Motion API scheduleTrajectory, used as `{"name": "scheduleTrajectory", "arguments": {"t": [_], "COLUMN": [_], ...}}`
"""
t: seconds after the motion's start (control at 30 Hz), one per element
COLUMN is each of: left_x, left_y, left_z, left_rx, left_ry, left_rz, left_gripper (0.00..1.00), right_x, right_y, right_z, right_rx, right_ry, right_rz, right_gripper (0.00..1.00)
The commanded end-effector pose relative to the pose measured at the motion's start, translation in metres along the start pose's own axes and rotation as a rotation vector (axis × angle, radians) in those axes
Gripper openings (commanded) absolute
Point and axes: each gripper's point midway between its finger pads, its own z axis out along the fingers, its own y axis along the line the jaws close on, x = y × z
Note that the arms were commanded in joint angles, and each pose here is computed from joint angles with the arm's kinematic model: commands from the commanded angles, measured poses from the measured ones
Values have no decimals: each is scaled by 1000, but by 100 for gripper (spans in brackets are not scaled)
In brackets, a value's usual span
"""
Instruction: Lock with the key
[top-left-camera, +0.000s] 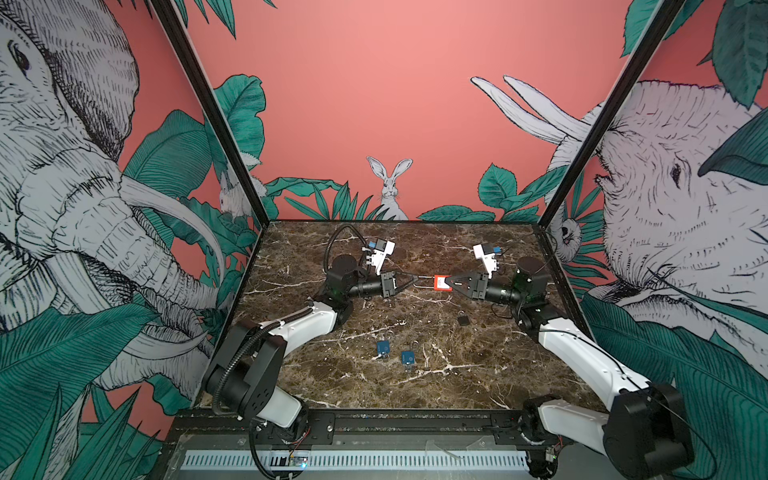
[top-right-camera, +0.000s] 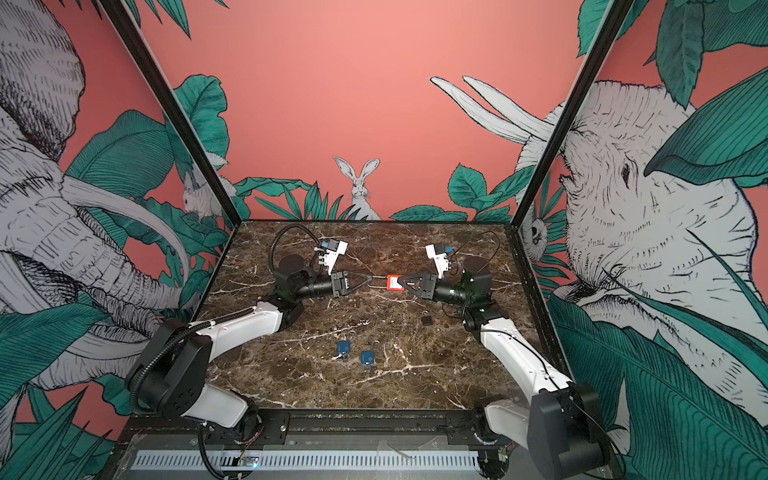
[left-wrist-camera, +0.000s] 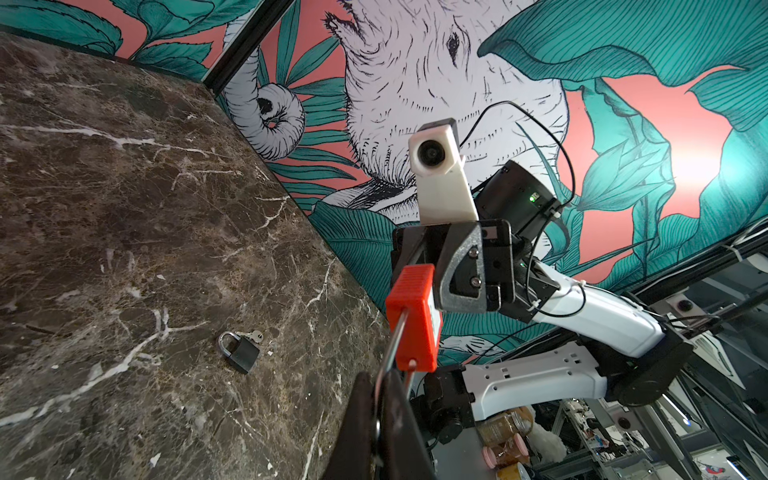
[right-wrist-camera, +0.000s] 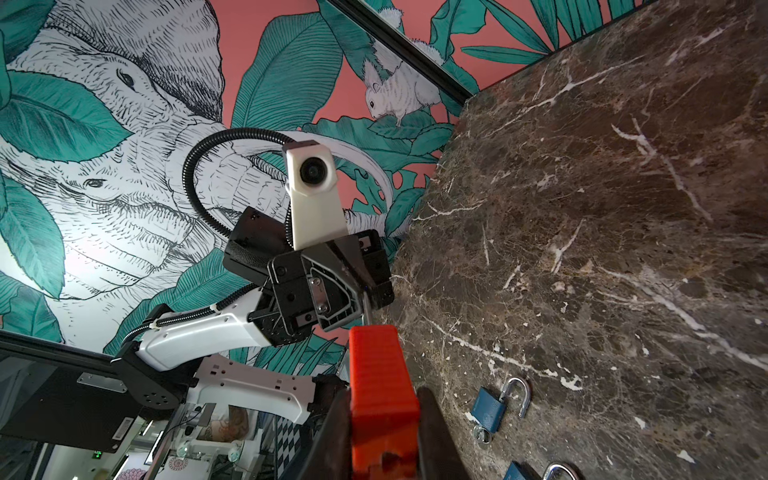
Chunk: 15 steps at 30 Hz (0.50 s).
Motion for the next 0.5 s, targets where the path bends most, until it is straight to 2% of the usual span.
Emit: {"name": "scheduleTrajectory", "arguments": {"t": [0.0,0.17,0.47], "left_x": [2,5,6], "left_y": [-43,-49,-61], "left_z": [5,4,9], "left_rx": [80,69,123], "left_ry": [26,25,36], "left_rz": [115,160,164], "left_gripper": [0,0,0], "right_x": [-9,-13,-2], "right_y": [7,13,16], "right_z": [3,5,19], "right_rx": [-42,-72,-60], "right_ry": [-36,-42,1], "right_rz": [-47,-31,-58], "right_gripper": [0,0,0]}}
